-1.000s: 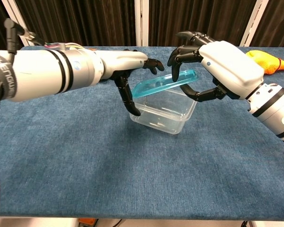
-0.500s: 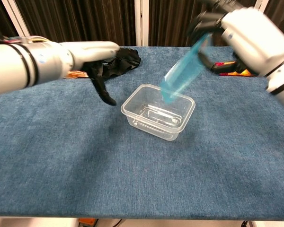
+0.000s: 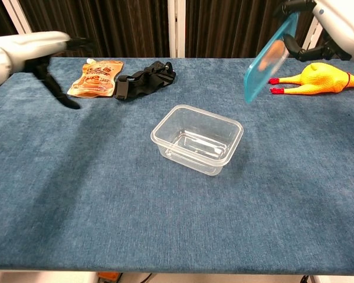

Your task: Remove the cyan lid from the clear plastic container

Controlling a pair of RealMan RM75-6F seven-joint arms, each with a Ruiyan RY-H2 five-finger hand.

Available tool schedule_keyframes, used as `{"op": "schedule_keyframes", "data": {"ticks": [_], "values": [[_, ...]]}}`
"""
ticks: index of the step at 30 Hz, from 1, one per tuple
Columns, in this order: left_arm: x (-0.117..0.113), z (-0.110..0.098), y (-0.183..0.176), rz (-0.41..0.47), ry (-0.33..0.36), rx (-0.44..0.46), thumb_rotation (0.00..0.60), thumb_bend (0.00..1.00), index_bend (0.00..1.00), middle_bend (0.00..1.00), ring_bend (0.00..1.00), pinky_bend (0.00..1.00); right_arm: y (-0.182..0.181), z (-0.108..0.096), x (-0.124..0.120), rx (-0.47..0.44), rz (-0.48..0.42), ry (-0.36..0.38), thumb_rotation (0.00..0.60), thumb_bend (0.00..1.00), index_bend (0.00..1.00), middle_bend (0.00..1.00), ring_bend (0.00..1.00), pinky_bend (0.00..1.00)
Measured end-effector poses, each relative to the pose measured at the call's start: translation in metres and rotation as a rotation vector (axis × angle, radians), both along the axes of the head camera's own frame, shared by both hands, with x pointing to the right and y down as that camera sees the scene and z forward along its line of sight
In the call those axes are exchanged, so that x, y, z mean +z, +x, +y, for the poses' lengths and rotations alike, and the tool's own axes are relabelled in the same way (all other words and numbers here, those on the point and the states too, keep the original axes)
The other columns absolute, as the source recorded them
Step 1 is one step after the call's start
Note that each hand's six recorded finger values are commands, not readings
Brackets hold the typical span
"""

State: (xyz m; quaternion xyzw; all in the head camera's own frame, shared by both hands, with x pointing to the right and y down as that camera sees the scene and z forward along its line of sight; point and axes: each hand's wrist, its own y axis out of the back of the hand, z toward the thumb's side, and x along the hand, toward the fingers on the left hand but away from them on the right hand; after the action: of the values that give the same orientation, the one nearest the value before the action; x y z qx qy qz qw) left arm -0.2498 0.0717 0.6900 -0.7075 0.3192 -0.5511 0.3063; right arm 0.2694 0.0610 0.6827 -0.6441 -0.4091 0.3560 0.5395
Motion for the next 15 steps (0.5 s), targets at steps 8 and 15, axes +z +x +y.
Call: {"op": "schedule_keyframes", "data": {"ticks": [8, 15], "values": [[0.007, 0.004, -0.063, -0.093, -0.010, -0.108, 0.600, 0.00, 0.05, 0.04, 0.00, 0.00, 0.021, -0.010, 0.031, 0.138, 0.043, -0.217, 0.600, 0.36, 0.11, 0.05, 0.00, 0.00], [0.009, 0.013, -0.105, -0.135, -0.025, -0.188, 0.600, 0.00, 0.05, 0.03, 0.00, 0.00, 0.028, -0.013, 0.026, 0.226, 0.061, -0.333, 0.600, 0.11, 0.00, 0.00, 0.00, 0.00]]}}
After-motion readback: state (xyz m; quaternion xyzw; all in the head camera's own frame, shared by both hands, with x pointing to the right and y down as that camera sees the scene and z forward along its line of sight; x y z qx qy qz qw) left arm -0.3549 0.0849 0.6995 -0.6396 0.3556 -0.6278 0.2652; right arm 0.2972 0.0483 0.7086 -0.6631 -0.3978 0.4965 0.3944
